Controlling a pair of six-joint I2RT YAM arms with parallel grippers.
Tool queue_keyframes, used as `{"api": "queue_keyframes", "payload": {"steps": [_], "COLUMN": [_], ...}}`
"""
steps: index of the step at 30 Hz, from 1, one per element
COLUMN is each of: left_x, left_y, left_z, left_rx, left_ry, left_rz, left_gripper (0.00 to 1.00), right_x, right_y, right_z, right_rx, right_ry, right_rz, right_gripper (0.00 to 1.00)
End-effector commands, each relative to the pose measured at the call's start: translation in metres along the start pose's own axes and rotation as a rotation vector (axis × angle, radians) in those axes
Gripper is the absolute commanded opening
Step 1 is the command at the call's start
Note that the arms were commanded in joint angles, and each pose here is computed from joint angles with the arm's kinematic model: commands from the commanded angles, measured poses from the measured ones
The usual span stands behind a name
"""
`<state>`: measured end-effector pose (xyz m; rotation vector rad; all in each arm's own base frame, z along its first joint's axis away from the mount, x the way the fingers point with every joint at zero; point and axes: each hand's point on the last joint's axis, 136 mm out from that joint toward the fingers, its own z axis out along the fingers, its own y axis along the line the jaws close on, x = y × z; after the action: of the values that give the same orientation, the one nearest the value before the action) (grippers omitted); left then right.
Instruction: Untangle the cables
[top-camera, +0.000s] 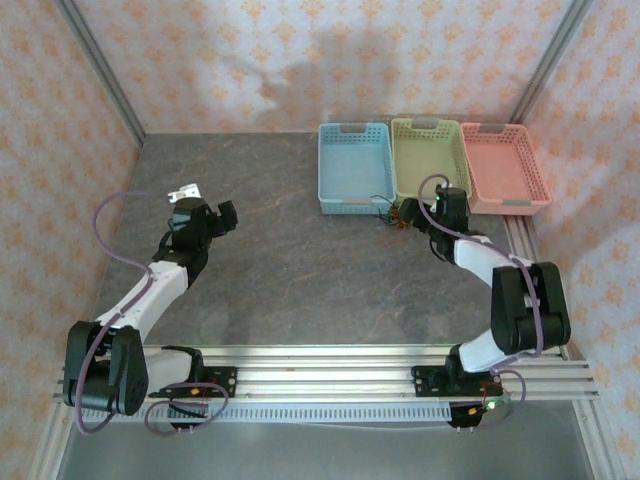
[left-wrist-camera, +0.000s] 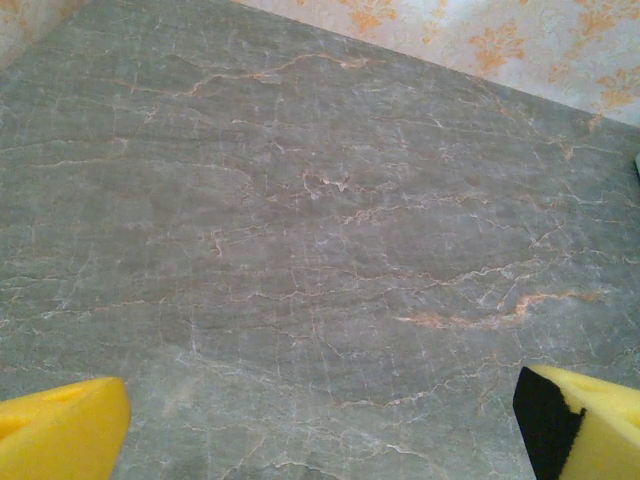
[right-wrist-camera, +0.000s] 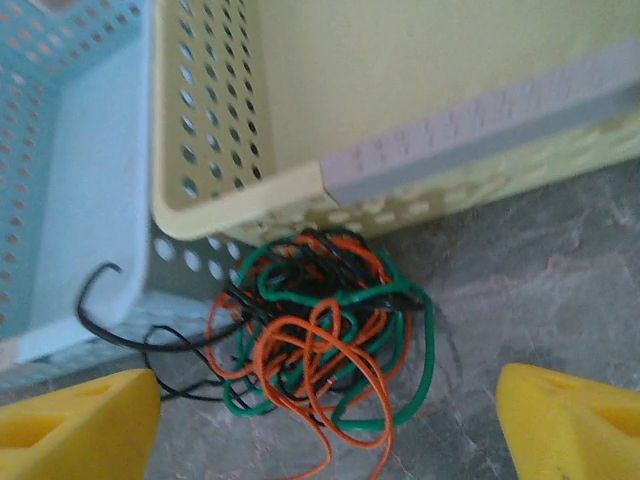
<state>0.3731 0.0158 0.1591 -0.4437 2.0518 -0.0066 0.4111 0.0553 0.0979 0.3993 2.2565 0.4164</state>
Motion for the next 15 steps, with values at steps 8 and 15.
{"api": "queue_keyframes", "payload": {"steps": [8, 15], "left_x": [-0.013, -0.013], "left_y": [0.004, 0.006], "left_z": [-0.008, -0.008], "left_rx": [-0.019, -0.031], "left_ry": [-0.036, -0.037], "left_rz": [-0.016, -0.018], "left_gripper": [1.0, 1.0], "right_x": [-0.09, -0.146], "right_y": [0.006, -0.034], "right_z": [-0.056, -0.028], "right_rx": [0.181, 0.392], "right_ry": [-0.138, -0.088], "right_rz": [-0.113, -0.085], "right_gripper": [0.88, 0.86]}}
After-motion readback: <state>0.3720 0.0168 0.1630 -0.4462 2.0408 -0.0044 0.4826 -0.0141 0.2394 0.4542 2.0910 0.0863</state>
